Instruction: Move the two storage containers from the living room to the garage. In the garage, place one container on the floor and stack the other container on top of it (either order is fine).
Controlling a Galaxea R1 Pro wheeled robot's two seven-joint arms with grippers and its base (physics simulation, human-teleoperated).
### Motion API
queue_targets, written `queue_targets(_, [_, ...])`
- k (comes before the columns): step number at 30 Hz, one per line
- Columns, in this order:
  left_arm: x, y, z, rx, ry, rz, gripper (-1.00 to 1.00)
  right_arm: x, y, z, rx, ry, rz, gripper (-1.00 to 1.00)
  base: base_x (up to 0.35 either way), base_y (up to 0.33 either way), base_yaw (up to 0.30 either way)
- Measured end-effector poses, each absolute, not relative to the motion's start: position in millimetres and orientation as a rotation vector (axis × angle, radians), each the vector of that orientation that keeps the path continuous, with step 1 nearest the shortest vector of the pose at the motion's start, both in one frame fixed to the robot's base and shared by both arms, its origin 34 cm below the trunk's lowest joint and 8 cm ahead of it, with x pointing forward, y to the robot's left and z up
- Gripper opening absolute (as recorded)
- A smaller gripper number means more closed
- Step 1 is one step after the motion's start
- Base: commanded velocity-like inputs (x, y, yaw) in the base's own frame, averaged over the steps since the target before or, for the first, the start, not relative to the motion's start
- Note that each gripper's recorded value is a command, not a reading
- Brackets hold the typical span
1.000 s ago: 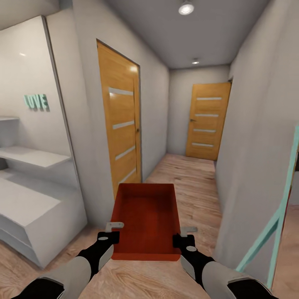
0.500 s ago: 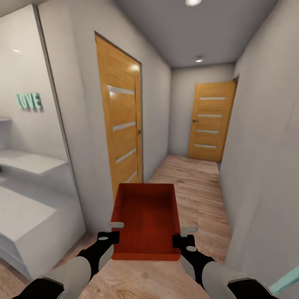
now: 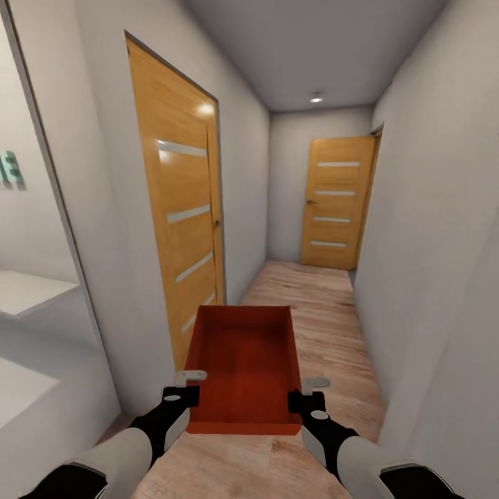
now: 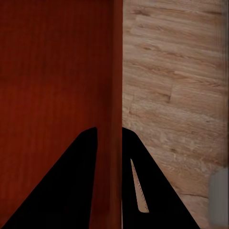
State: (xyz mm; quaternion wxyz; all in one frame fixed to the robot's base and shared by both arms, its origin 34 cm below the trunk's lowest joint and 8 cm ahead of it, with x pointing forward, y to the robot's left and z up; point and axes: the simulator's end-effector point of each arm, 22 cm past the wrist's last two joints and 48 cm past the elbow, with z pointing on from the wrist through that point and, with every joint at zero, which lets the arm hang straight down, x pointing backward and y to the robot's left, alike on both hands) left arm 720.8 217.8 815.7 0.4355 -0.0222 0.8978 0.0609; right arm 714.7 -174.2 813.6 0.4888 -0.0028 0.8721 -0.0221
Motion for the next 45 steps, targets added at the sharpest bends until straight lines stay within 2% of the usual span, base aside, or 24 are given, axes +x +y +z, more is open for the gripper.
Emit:
queue_targets(25, [720.5, 218.0, 815.2, -0.055, 2.236, 0.151, -1.0, 714.3, -174.0, 813.1, -0.007, 2.121, -0.054, -1.0, 0.324, 0.091, -0.243])
queue_targets(45, [720.8, 217.9, 815.7, -0.055, 2.234, 0.152, -1.0, 714.7, -174.1, 813.6, -0.007, 2.12, -0.053, -1.0, 0.324, 0.081, -0.018])
